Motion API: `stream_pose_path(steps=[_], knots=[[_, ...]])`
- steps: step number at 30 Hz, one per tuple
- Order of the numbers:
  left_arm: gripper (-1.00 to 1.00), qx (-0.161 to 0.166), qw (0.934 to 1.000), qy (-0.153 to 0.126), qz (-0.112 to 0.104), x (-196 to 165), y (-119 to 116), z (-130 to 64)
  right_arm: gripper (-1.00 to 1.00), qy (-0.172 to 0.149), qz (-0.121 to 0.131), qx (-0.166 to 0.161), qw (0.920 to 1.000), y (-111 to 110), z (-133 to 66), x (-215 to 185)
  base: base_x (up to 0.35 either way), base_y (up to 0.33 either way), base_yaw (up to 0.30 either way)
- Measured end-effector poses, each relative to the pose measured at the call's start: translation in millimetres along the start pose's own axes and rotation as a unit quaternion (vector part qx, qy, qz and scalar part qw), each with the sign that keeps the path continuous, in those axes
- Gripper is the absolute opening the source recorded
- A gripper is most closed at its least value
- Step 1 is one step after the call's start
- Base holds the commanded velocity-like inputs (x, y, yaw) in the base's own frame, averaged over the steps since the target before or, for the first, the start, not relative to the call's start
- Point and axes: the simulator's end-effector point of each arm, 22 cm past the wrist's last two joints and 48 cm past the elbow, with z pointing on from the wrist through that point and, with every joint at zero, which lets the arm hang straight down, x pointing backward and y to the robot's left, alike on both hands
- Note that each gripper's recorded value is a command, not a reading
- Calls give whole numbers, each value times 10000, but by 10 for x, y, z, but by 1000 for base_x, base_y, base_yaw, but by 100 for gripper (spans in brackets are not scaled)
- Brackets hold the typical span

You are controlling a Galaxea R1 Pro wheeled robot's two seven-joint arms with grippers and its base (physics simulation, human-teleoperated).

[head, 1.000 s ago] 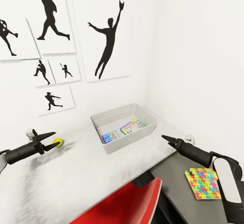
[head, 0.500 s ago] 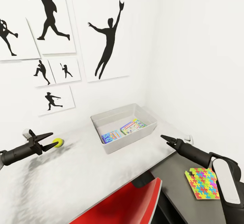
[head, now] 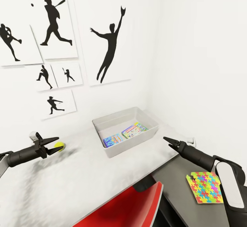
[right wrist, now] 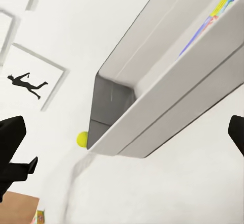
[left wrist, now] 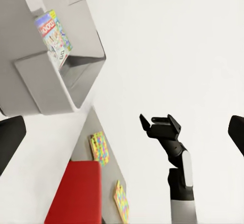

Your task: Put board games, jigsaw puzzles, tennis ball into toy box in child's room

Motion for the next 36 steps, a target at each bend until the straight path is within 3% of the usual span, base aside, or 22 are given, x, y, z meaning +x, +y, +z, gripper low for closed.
stream_pose_path(steps=[17,36], knots=[[100,83,9997,88,195,-20,-389,18,100,-46,-55,-82,9999,290,-113,-122,-112,0,29],[100,119,9996,69,266,-59,-686,-29,100,-119,-104,-107,9998,533,-232,-261,-12,0,48]])
